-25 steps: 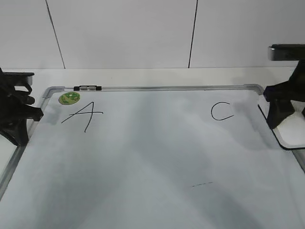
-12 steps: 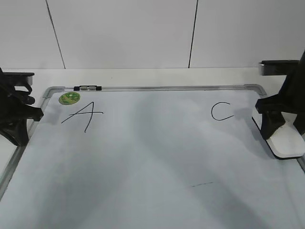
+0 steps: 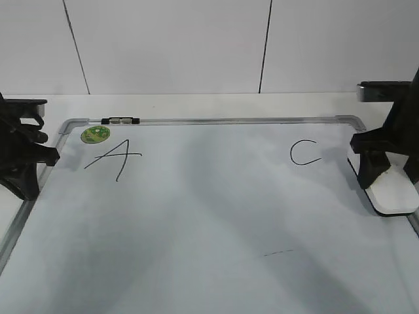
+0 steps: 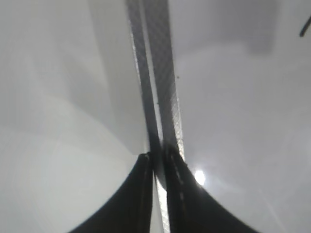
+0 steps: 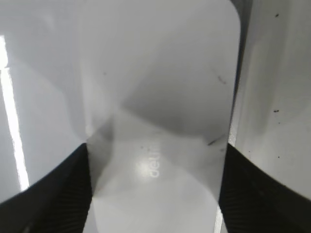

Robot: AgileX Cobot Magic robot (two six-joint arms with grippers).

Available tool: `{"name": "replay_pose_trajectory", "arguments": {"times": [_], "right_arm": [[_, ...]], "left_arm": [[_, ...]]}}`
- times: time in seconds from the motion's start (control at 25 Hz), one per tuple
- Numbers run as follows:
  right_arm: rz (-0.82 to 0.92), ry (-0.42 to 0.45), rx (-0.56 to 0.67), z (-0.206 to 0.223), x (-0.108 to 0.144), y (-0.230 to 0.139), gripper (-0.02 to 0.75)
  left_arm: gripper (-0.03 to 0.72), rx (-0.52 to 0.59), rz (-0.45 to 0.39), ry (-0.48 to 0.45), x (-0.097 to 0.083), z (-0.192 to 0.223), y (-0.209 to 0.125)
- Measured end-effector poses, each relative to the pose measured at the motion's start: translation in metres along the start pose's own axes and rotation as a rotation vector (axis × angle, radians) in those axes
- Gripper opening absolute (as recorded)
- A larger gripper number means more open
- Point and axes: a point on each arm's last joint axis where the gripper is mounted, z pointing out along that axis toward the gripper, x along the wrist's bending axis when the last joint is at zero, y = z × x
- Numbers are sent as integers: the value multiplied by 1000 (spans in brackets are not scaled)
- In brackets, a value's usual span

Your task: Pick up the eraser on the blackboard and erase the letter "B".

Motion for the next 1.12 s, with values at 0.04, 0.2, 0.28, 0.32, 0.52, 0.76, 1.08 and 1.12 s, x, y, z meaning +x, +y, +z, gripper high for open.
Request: {"name": "replay_pose_trajectory", "arguments": {"times": [0.04, 0.2, 0.28, 0.32, 0.52, 0.76, 1.08, 1.12], "right_arm": [[-1, -2, 2, 1, 0, 0, 559], [0, -4, 33, 13, -1, 2, 559], [0, -4, 40, 15, -1, 3, 559], [0, -6, 40, 15, -1, 3, 559], [-2, -8, 41, 16, -2, 3, 559], [-1, -8, 56, 16, -2, 1, 559], [12, 15, 59, 15, 1, 1, 604], [12, 15, 59, 15, 1, 1, 619]], "left_arm": [[39, 0, 0, 0, 0, 0, 0], [39, 0, 0, 0, 0, 0, 0], [39, 0, 0, 0, 0, 0, 0], [39, 0, 0, 0, 0, 0, 0], [39, 0, 0, 0, 0, 0, 0], [39, 0, 0, 0, 0, 0, 0], [39, 0, -1, -1, 0, 0, 0], [39, 0, -1, -1, 0, 0, 0]]}}
